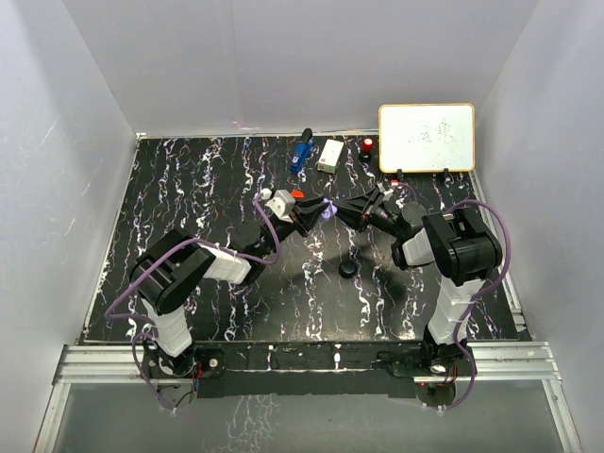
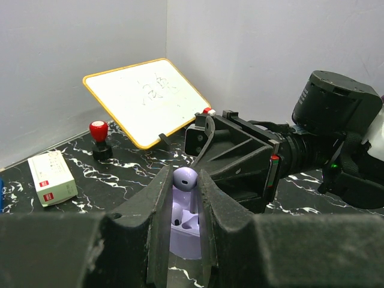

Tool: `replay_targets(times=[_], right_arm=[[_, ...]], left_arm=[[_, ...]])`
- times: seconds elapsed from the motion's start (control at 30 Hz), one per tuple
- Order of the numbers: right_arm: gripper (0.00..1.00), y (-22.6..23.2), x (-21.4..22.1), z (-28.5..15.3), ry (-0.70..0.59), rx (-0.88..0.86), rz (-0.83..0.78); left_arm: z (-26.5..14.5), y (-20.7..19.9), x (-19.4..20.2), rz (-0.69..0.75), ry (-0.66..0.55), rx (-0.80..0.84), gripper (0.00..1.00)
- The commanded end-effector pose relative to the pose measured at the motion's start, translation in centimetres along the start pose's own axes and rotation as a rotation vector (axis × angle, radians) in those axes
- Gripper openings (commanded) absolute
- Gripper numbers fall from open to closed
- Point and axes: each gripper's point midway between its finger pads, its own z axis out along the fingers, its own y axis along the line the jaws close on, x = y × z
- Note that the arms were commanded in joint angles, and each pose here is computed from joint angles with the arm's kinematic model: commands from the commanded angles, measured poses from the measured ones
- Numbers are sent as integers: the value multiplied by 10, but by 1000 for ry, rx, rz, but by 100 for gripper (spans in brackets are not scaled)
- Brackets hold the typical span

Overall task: Insert the wireless bluetooth earbuds into the charging case
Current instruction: Place the earbud in the charging case.

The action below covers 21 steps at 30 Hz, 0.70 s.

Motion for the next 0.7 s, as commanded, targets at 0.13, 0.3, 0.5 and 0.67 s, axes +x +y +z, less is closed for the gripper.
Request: replay_targets(times=[0.13, 0.3, 0.5, 0.67], right_arm=[[0, 28, 10, -2, 22, -120, -110], [0, 30, 10, -3, 20, -126, -112], [0, 31, 10, -3, 21, -132, -114], [0, 32, 11, -3, 23, -140, -109]], left_arm=[[5, -10, -48, 60, -192, 40, 0], [3, -9, -46, 67, -185, 37, 0], [2, -8, -42, 74, -176, 30, 0], [2, -7, -40, 76, -172, 29, 0]])
